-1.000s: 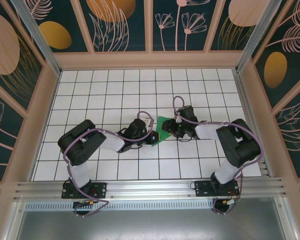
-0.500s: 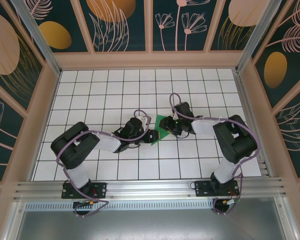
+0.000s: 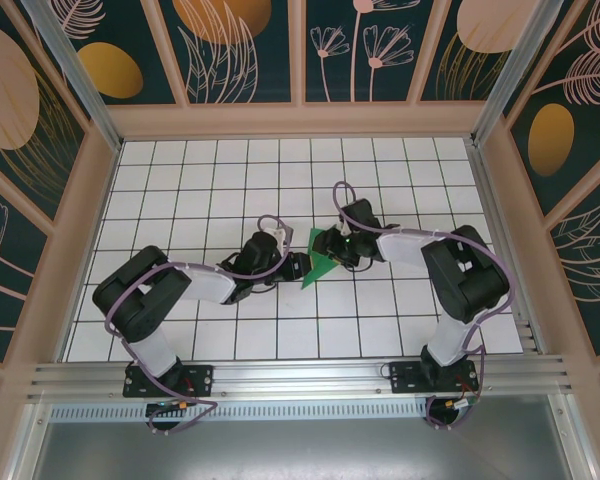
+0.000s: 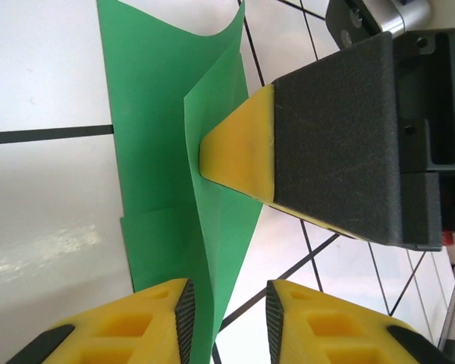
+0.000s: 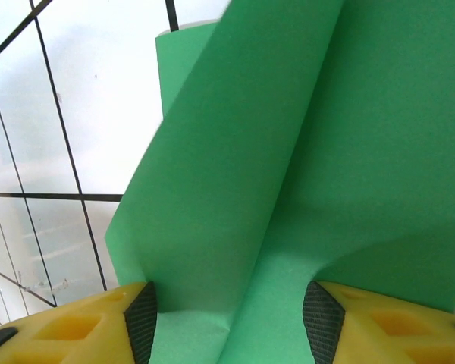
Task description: Fold a paper plane with a square sheet of paper (pick it up from the middle)
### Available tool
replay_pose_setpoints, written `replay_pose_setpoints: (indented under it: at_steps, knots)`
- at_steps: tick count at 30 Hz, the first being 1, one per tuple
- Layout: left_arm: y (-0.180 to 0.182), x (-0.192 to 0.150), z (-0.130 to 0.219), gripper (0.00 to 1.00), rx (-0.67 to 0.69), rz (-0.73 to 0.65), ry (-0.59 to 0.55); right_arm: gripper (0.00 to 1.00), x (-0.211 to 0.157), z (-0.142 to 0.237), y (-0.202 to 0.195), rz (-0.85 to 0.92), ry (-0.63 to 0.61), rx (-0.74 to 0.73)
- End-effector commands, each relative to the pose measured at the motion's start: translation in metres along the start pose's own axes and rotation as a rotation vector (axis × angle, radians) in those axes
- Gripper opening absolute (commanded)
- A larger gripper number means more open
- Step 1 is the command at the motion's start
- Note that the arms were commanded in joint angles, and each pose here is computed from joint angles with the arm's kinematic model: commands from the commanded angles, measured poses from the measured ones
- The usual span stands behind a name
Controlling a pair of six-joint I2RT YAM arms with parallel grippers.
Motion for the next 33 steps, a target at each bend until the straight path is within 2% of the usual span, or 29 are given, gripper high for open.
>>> replay_pose_setpoints:
  at_steps: [1,8,16,24,33]
  knots:
    - [-0.01,0.006,0.008,0.32,-0.059,0.018,-0.035,0.61,-0.044,-0.024,-0.068,-0.059,0.144,-0.316]
    - [-0.019,0.003,0.003,0.19,-0.115,0.011,0.016,0.65,-0.048,-0.026,-0.076,-0.085,0.165,-0.358]
    - [-0.003,-0.001,-0.012,0.11,-0.04,0.025,0.052,0.66,-0.049,-0.028,-0.072,-0.094,0.177,-0.325]
    - [0.011,0.0,-0.018,0.08,0.043,0.044,0.046,0.66,-0.05,-0.027,-0.067,-0.094,0.178,-0.292]
    - [0.023,-0.003,-0.022,0.06,0.089,0.072,0.055,0.64,-0.042,-0.02,-0.052,-0.038,0.151,-0.159]
Point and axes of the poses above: each hand's point on the last joint's axis, 136 mm out from that joint toward the fingers, its own z axis back along the fingers, its own y axis along the line the jaws close on, x = y × z, the point moved 5 cm from there along z, back along the fingers, and after that the axes turned 9 degrees about z, right-handed, at the moved point
